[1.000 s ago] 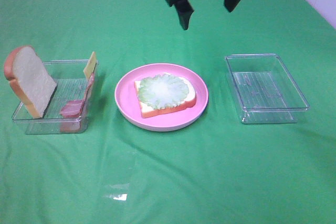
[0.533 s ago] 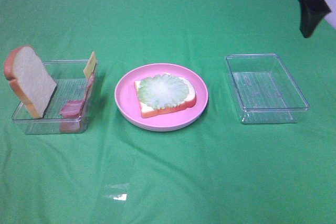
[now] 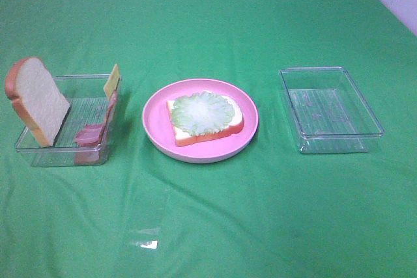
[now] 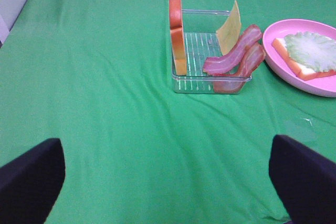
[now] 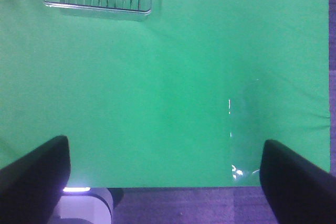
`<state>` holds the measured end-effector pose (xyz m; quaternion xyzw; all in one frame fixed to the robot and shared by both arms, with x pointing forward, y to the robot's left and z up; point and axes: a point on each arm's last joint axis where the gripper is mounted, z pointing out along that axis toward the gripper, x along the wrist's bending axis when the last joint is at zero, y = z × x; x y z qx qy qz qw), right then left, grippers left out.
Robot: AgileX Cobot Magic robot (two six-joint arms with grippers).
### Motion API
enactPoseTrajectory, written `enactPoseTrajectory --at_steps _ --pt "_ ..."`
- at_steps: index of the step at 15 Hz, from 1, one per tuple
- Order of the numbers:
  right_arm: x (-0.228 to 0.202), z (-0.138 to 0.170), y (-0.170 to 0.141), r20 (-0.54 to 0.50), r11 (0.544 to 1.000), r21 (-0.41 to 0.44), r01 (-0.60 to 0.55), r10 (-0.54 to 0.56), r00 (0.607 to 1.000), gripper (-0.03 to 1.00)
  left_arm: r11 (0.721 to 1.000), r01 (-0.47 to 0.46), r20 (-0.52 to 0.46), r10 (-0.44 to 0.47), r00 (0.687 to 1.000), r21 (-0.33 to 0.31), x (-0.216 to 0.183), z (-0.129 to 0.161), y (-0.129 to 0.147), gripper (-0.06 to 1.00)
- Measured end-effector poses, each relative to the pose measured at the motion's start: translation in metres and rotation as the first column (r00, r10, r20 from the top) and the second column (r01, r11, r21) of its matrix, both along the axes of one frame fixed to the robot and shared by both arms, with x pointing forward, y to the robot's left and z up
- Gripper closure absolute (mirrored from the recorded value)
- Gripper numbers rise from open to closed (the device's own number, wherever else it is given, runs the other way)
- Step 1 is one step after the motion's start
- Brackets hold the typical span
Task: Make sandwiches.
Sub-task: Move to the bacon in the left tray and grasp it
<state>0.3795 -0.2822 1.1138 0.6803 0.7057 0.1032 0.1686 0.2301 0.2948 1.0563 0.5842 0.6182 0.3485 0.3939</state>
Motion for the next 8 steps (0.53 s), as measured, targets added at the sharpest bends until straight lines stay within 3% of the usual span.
enactPoseTrajectory --at_steps 4,5,8 --pt "-0.076 0.012 -0.018 0.256 0.998 0.055 -0.003 -0.011 0.967 0.01 1.0 0.0 0.0 0.0 1.0 0.0 0.0 0.0 0.0 -0.03" --pt "-0.108 0.006 -0.025 0.358 0.998 0.066 -0.017 -0.008 0.934 0.01 1.0 0.0 0.0 0.0 1.0 0.0 0.0 0.0 0.0 -0.03" --pt "-0.131 -0.013 -0.03 0.478 0.996 0.045 -0.073 0.042 0.877 0.01 1.0 0.0 0.0 0.0 1.0 0.0 0.0 0.0 0.0 -0.03"
